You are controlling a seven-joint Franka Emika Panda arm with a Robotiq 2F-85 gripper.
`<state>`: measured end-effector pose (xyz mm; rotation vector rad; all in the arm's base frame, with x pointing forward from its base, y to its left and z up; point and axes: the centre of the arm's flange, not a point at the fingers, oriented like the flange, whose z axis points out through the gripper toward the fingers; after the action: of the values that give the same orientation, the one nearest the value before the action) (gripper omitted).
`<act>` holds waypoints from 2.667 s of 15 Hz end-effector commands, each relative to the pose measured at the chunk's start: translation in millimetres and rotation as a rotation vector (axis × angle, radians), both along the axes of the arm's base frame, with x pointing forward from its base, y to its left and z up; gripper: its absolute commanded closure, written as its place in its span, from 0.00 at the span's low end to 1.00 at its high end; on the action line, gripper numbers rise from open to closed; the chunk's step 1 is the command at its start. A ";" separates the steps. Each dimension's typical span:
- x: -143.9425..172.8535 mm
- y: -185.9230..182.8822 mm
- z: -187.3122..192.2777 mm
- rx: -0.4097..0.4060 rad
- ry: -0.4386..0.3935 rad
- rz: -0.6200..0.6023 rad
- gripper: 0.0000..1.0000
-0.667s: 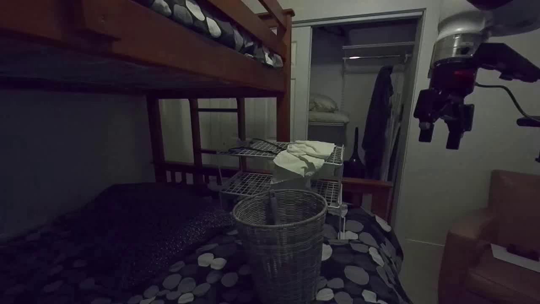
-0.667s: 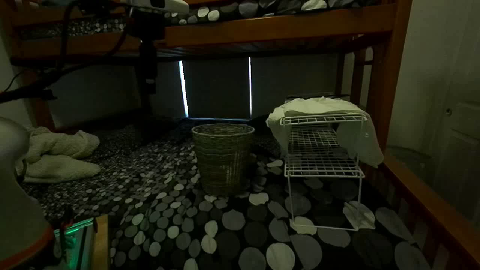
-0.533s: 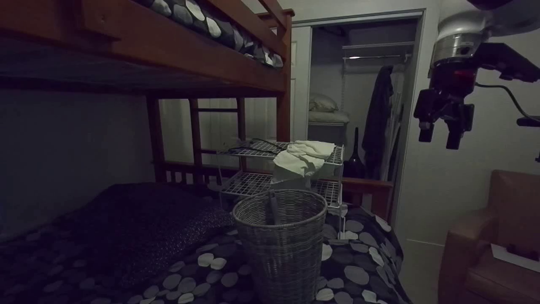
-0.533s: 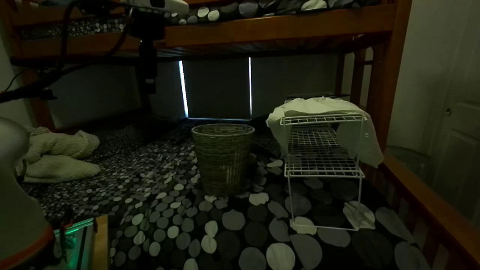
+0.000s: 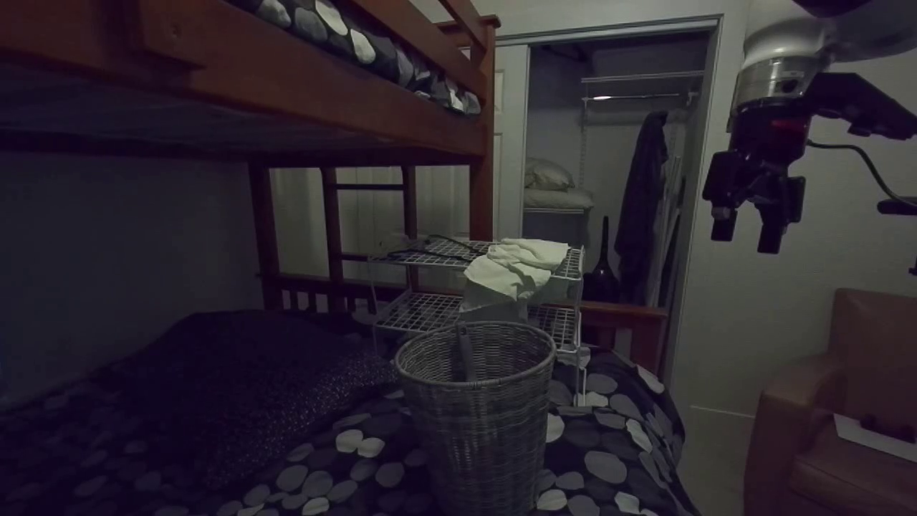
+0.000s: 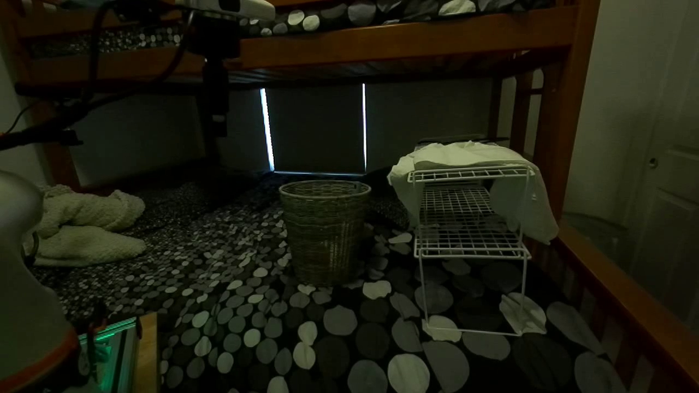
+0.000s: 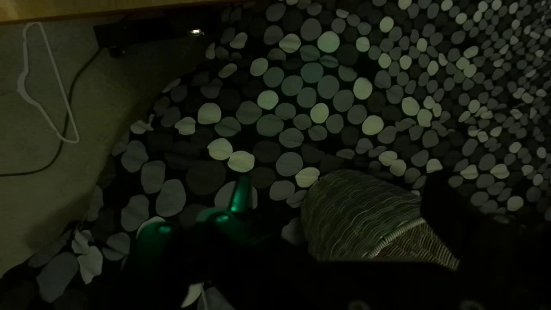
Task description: Put the white cloth on the bed
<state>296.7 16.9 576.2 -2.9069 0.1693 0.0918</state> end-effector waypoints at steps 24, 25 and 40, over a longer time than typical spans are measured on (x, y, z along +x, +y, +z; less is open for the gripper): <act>204.8 -51.0 32.2 0.116 -0.425 -0.580 0.00; 202.4 -50.6 36.6 0.117 -0.434 -0.580 0.00; 288.1 -94.1 -39.2 0.140 -0.284 -0.659 0.00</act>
<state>541.6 -63.6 561.4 -2.5365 0.9943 -0.4825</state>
